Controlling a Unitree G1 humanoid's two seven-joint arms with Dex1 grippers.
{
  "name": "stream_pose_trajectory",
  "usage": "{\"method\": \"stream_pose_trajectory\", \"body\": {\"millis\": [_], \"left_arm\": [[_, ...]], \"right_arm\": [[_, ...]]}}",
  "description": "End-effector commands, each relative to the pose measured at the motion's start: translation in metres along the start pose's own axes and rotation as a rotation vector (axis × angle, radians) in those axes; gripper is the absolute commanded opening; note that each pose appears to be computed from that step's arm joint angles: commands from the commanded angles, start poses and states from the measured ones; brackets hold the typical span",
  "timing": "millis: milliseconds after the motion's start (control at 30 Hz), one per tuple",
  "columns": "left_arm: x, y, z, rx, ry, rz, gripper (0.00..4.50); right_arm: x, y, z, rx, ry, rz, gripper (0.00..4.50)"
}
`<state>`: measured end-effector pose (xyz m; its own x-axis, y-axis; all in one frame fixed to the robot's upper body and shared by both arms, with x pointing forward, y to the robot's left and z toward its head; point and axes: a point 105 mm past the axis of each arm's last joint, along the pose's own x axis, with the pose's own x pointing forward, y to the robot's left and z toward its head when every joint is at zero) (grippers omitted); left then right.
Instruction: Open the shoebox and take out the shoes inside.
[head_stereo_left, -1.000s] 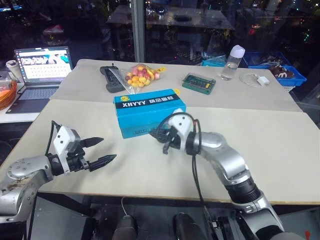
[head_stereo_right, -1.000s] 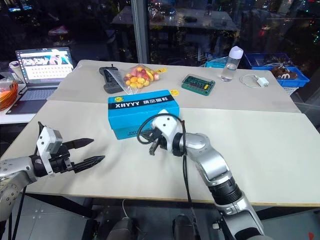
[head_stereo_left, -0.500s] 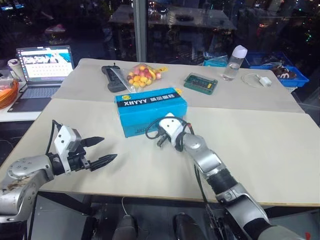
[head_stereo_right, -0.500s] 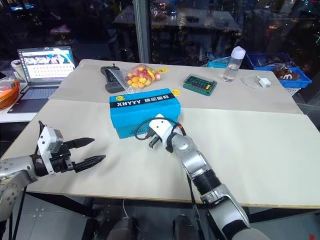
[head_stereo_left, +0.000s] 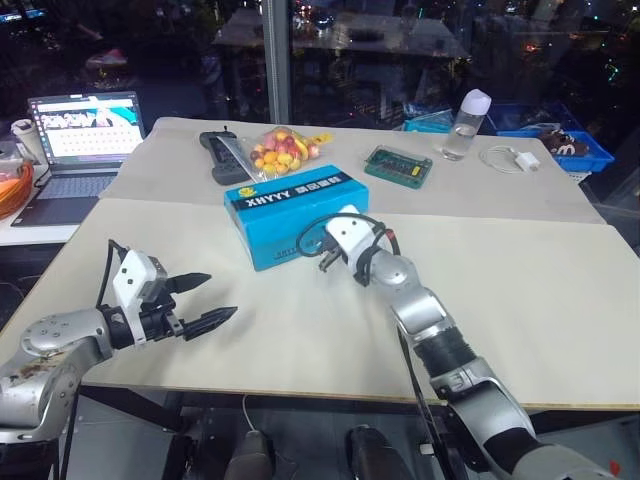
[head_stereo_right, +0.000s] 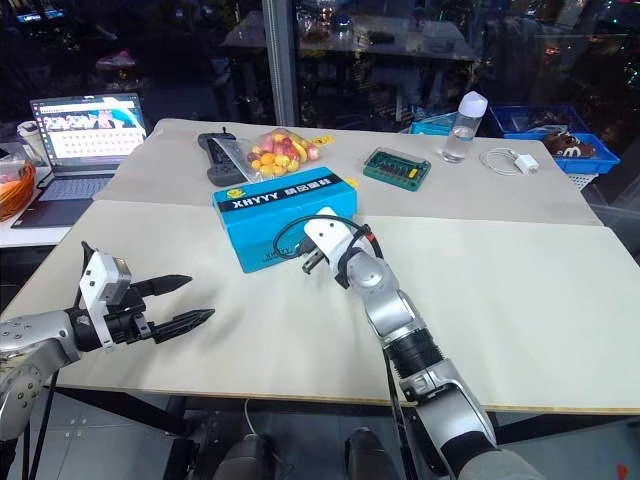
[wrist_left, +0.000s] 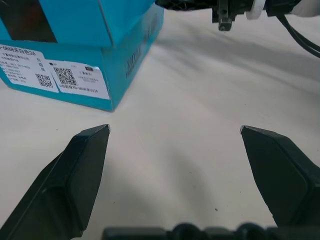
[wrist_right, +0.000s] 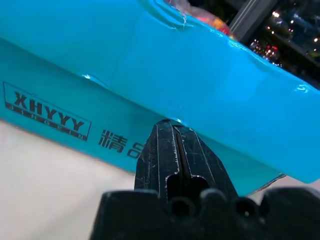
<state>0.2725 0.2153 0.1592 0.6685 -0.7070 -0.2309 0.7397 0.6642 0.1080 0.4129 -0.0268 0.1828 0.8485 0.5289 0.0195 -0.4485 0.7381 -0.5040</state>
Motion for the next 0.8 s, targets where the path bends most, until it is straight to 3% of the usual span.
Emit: {"method": "stream_pose_trajectory", "body": {"millis": [33,167,233,300,433,567,800], "left_arm": [[0.001,0.000,0.011,0.040,-0.031,-0.002,4.50],[0.001,0.001,0.010,0.040,-0.028,0.001,4.50],[0.002,0.001,0.009,0.043,-0.026,0.001,4.50],[0.003,0.000,0.010,0.041,-0.031,0.000,4.50],[0.003,-0.003,0.008,0.033,-0.030,-0.001,4.50],[0.003,-0.006,0.005,0.027,-0.021,-0.005,4.50],[0.003,-0.005,0.004,0.025,-0.017,-0.003,4.50]], "right_arm": [[0.012,-0.021,0.063,0.008,-0.186,-0.031,0.05],[0.020,-0.065,0.183,0.122,-0.500,-0.078,0.05],[0.011,-0.085,0.212,0.222,-0.604,-0.111,0.05],[0.010,-0.088,0.209,0.221,-0.605,-0.123,0.05],[0.023,-0.064,0.160,0.110,-0.463,-0.084,0.05],[0.022,-0.052,0.130,0.073,-0.391,-0.055,0.05],[0.000,-0.053,0.119,0.145,-0.382,0.093,0.05]]}}
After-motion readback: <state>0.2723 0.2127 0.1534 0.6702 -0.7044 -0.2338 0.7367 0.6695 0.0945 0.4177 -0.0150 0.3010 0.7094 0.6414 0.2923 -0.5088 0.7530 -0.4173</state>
